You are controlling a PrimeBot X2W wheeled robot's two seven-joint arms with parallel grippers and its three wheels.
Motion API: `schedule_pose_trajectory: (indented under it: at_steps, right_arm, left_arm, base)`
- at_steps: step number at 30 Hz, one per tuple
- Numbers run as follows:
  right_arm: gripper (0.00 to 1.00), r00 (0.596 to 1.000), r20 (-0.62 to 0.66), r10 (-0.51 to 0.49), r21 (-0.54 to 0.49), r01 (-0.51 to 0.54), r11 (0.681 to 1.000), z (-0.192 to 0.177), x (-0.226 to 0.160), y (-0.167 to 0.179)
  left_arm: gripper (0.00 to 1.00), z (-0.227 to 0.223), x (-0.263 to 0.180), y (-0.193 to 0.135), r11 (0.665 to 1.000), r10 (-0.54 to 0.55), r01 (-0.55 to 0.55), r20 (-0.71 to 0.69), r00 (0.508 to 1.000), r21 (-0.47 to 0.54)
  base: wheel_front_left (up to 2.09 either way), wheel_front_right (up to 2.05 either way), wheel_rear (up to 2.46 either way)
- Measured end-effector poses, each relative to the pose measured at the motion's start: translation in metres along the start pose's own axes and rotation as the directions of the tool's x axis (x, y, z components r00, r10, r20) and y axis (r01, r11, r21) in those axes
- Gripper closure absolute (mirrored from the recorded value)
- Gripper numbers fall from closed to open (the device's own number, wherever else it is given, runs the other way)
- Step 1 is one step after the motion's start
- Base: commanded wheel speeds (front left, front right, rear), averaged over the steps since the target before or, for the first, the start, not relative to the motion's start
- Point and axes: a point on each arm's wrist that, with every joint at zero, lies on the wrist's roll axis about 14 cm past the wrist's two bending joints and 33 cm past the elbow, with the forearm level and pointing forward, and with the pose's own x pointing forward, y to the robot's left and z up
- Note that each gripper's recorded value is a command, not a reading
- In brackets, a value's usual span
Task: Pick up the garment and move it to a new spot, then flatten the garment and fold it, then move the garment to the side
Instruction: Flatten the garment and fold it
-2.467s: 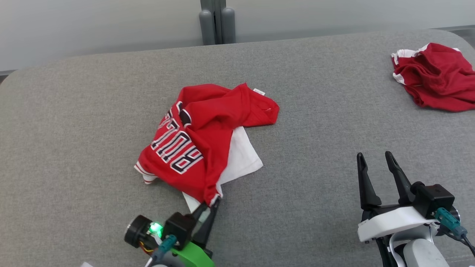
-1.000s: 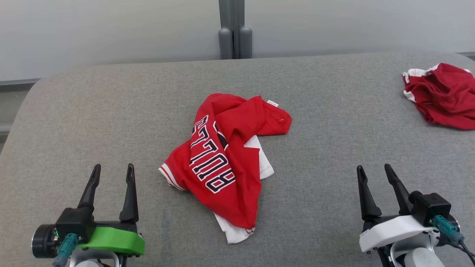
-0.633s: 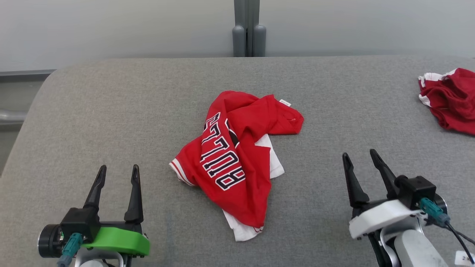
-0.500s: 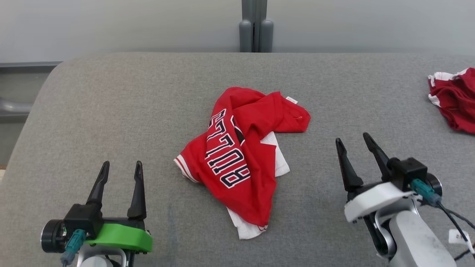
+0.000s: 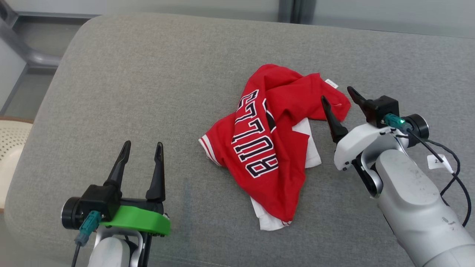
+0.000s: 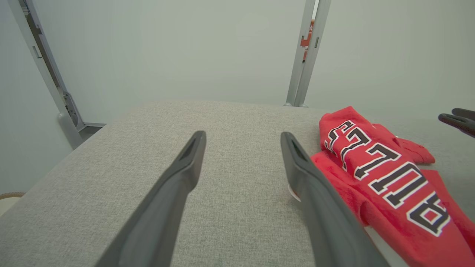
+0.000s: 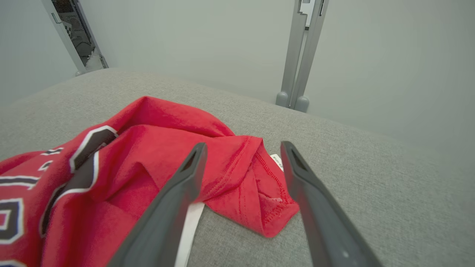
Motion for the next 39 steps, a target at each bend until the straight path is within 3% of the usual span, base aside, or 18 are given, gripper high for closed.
schedule_pose_trajectory:
  at_steps: [12,13,14,15,21,30,39]
  right_arm:
    - [0.00,0.962,-0.266,0.062,0.032,-0.056,0.998,-0.073,0.041,0.018]
    - [0.09,0.957,-0.281,0.068,0.043,-0.059,0.997,-0.078,0.042,0.021]
    - [0.62,0.953,-0.294,0.075,0.056,-0.061,0.997,-0.083,0.043,0.025]
    - [0.99,0.951,-0.298,0.083,0.063,-0.067,0.996,-0.084,0.045,0.028]
    - [1.00,0.960,-0.266,0.088,0.079,-0.069,0.994,-0.082,0.047,0.030]
    - [1.00,0.990,-0.139,0.008,0.045,-0.002,0.999,-0.043,0.028,-0.011]
    - [1.00,0.981,-0.067,-0.181,0.017,0.183,0.983,-0.031,-0.053,-0.081]
  left_arm:
    - [0.00,-0.011,-0.002,0.014,0.997,0.072,-0.073,-0.040,0.997,-0.015]
    - [0.00,-0.012,-0.003,0.016,0.997,0.081,-0.081,-0.043,0.996,-0.015]
    - [0.00,-0.012,-0.004,0.018,0.996,0.089,-0.090,-0.047,0.995,-0.013]
    - [0.00,-0.013,-0.005,0.020,0.995,0.096,-0.096,-0.050,0.994,-0.011]
    - [0.00,-0.014,-0.006,0.026,0.993,0.116,-0.116,-0.053,0.992,-0.007]
    - [0.00,-0.015,-0.005,0.016,0.996,0.088,-0.089,-0.049,0.995,-0.013]
    - [0.00,-0.014,-0.001,-0.009,0.999,0.006,-0.007,-0.040,0.999,-0.033]
  base:
    - [0.00,0.00,0.00]
    - [0.00,0.00,0.00]
    - [0.00,0.00,0.00]
    - [0.00,0.00,0.00]
    - [0.00,0.00,0.00]
    - [0.00,0.00,0.00]
    - [0.00,0.00,0.00]
